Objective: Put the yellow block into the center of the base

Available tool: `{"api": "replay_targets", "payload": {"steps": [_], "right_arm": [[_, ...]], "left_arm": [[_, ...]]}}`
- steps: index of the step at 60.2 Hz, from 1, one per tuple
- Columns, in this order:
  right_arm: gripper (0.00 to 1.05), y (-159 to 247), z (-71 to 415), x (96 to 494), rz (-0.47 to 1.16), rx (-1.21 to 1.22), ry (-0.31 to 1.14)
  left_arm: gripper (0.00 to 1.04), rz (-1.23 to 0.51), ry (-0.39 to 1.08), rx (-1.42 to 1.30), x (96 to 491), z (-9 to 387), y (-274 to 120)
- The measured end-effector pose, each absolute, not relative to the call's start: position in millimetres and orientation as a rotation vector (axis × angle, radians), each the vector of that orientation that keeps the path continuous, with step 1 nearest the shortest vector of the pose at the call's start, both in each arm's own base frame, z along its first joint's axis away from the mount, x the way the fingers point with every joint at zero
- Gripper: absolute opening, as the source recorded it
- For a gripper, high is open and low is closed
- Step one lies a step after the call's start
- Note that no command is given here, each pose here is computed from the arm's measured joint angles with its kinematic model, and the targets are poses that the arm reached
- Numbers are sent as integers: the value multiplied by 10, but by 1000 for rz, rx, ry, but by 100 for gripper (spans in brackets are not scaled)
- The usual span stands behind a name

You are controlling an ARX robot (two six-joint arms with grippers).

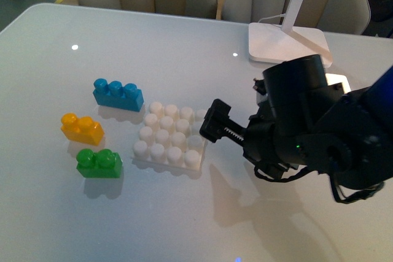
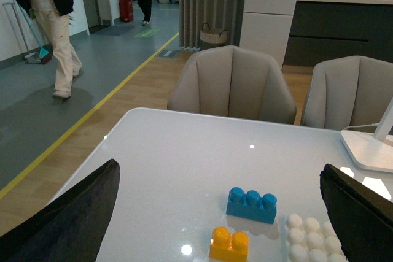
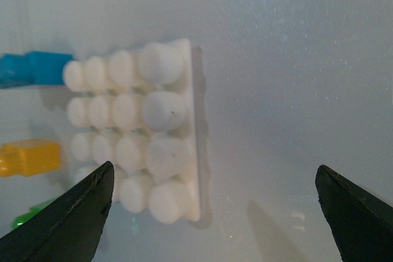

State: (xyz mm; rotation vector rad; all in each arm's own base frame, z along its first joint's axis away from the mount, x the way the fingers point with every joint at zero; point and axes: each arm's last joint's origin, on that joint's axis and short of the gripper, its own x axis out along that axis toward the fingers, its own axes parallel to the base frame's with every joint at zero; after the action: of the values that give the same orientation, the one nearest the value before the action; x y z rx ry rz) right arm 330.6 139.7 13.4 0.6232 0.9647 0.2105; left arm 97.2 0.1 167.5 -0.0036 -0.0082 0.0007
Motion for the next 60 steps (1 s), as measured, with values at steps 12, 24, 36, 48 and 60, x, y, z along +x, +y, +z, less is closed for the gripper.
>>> {"api": "replay_targets", "payload": {"steps": [12, 24, 36, 48, 60], "right_arm": [[96, 978, 705, 3220, 308, 668, 858], [96, 476, 1160, 2915, 393, 627, 756], [96, 283, 1758, 2655, 504, 570, 580], [83, 357, 2462, 2272, 392, 299, 143], [45, 121, 2475, 1736, 3, 48, 11]], "left_arm": [[97, 1, -8, -4, 972, 1675, 1], [97, 1, -8, -4, 972, 1675, 1], [97, 0, -8, -4, 972, 1675, 1], [97, 0, -8, -4, 972, 1675, 1], [97, 0, -8, -4, 972, 1675, 1]]}}
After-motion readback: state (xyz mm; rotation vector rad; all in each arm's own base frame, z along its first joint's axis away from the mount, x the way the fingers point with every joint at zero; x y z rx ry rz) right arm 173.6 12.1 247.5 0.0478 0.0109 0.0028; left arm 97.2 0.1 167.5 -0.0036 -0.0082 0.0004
